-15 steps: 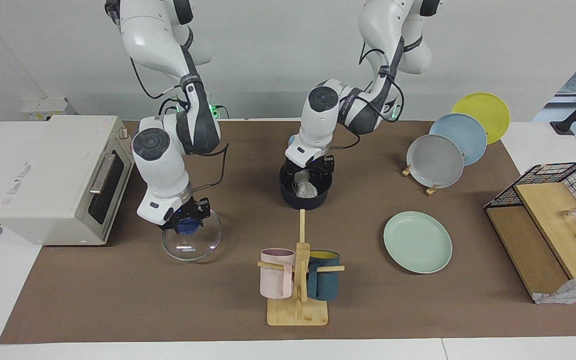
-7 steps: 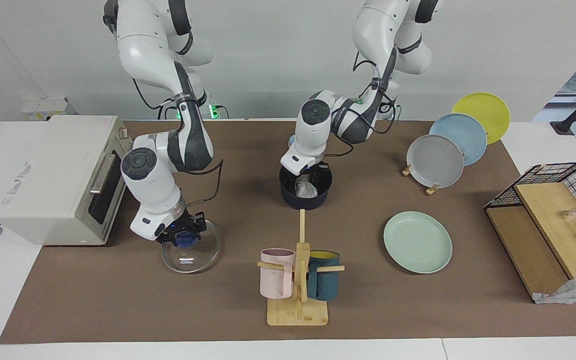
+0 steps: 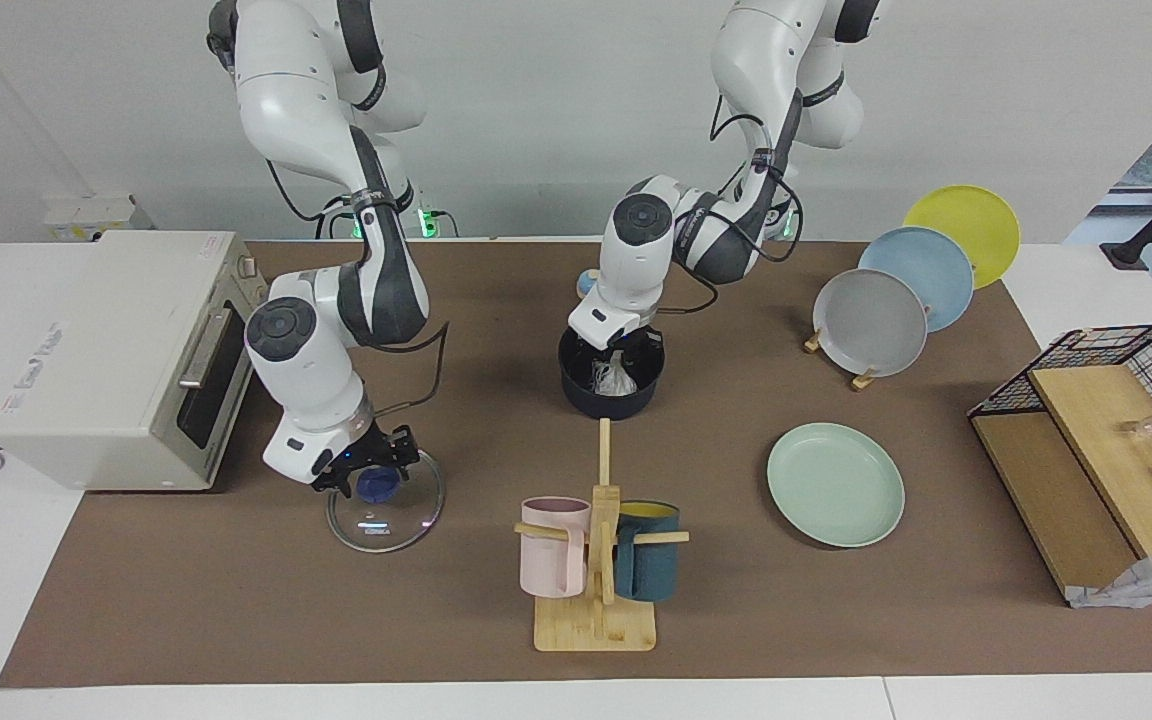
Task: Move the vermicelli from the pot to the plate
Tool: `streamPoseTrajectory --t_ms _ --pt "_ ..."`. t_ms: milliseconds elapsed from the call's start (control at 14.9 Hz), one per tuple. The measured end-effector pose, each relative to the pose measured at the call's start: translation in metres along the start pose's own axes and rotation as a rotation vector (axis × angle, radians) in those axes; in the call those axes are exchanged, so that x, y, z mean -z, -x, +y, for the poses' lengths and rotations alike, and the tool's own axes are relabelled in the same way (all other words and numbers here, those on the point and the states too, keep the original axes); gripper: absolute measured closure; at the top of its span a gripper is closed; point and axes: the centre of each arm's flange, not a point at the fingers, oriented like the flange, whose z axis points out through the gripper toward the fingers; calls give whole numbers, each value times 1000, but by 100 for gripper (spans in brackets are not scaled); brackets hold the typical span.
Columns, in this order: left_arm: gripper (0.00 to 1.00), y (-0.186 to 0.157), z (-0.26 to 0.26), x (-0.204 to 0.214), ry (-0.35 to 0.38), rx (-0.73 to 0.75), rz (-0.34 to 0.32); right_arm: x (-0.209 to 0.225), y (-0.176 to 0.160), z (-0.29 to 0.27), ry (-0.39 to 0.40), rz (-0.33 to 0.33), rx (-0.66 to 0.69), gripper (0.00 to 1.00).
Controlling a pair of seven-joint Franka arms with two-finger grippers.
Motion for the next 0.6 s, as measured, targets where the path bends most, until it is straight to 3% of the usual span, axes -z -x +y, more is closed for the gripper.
streamPoseTrajectory --t_ms 268,469,603 --pt "78 -6 -19 80 -5 26 -7 33 2 -2 -2 -11 2 0" --pt "78 -21 -56 141 0 50 -3 91 16 -6 -6 -42 4 0" --pt "78 -46 -107 177 16 74 15 136 33 -10 -9 -70 -15 0"
